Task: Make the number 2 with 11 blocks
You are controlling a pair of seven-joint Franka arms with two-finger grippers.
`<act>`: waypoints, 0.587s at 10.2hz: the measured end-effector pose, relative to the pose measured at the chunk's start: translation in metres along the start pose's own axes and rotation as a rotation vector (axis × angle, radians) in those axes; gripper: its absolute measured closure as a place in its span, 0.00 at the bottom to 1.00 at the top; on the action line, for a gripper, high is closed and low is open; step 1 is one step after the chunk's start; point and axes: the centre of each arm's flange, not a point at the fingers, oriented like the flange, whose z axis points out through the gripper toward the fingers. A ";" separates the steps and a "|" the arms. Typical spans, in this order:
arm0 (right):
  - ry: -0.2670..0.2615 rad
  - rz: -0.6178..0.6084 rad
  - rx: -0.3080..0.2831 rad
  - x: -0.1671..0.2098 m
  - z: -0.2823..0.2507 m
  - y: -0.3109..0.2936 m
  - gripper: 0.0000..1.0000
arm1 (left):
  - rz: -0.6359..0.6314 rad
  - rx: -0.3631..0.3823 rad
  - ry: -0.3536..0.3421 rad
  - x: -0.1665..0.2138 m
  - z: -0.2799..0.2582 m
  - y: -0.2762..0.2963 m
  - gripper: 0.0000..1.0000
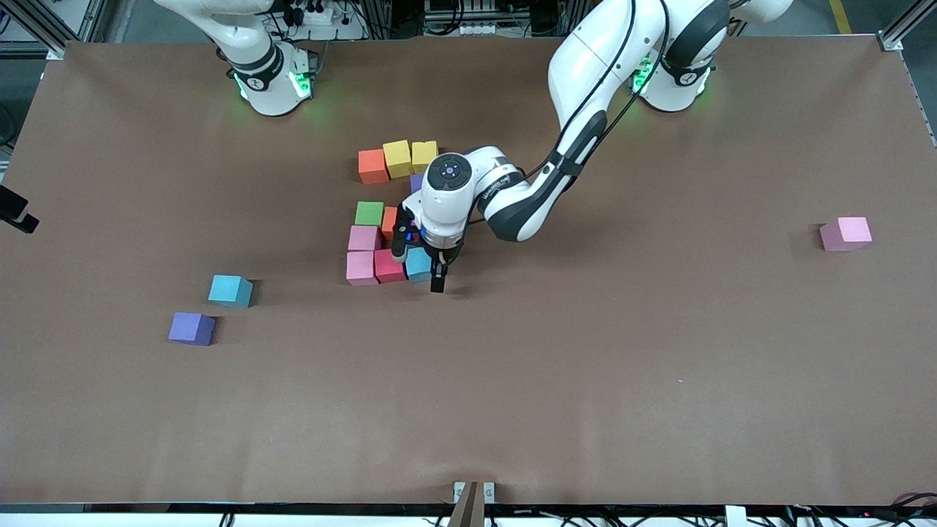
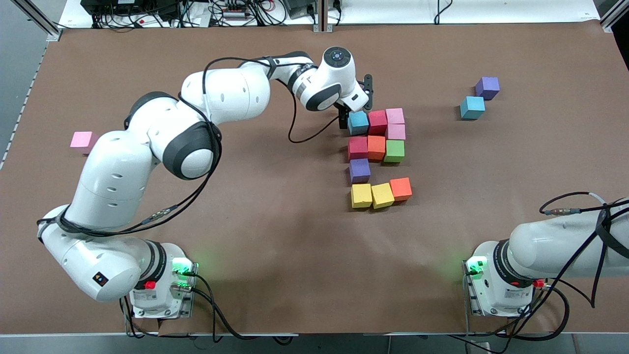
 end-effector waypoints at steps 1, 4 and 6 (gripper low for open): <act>-0.001 0.000 0.000 0.000 0.000 0.000 0.00 | 0.008 -0.016 -0.017 -0.005 -0.011 -0.005 0.00; -0.005 -0.001 0.000 -0.001 0.000 -0.001 0.00 | -0.019 -0.079 -0.067 -0.031 -0.053 -0.029 0.00; -0.006 -0.002 0.000 -0.001 0.000 -0.001 0.00 | -0.053 -0.118 -0.087 -0.045 -0.094 -0.041 0.00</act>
